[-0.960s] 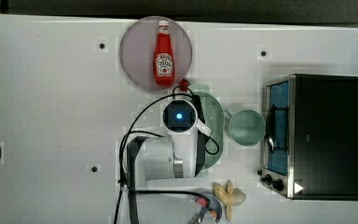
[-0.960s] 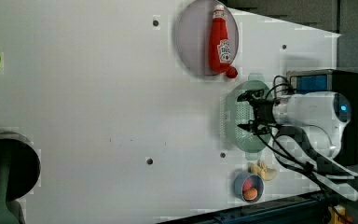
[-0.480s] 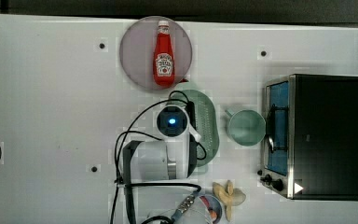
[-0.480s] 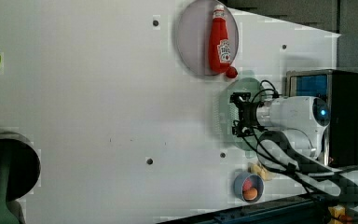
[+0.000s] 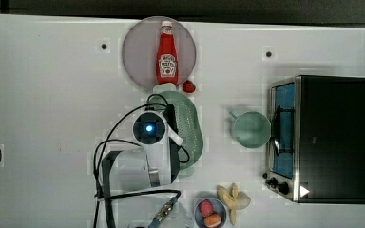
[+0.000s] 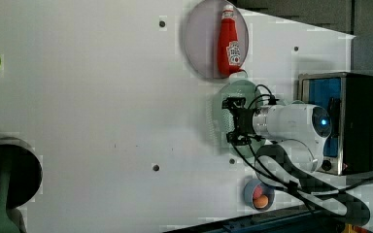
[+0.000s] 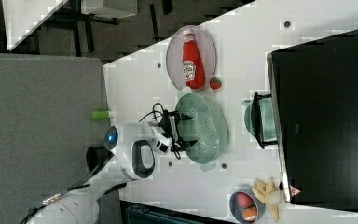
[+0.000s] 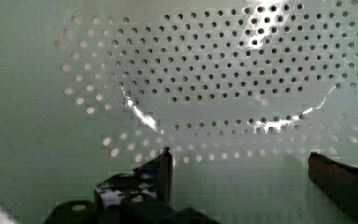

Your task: Drag strainer right to left.

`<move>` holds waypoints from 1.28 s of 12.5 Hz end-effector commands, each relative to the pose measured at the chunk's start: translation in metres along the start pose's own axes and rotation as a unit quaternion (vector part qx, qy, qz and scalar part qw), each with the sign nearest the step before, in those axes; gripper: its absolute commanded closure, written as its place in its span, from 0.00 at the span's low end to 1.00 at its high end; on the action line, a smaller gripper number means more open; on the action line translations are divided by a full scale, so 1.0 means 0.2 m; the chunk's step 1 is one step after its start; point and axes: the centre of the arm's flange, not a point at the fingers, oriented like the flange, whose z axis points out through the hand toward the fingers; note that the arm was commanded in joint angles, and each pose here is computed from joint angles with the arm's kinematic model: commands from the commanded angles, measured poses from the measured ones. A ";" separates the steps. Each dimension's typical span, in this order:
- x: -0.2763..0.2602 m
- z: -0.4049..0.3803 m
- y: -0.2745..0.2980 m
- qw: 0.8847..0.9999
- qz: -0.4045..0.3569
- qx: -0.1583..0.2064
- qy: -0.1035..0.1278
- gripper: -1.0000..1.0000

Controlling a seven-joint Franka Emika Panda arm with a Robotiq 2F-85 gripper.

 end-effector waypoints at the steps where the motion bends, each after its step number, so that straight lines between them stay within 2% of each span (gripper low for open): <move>1: -0.18 -0.05 -0.02 0.998 0.063 0.000 -0.011 0.00; 8: -0.48 -0.03 0.00 0.997 0.070 -0.003 -0.020 0.00; 16: -0.87 0.02 -0.18 0.996 0.078 0.003 -0.040 0.00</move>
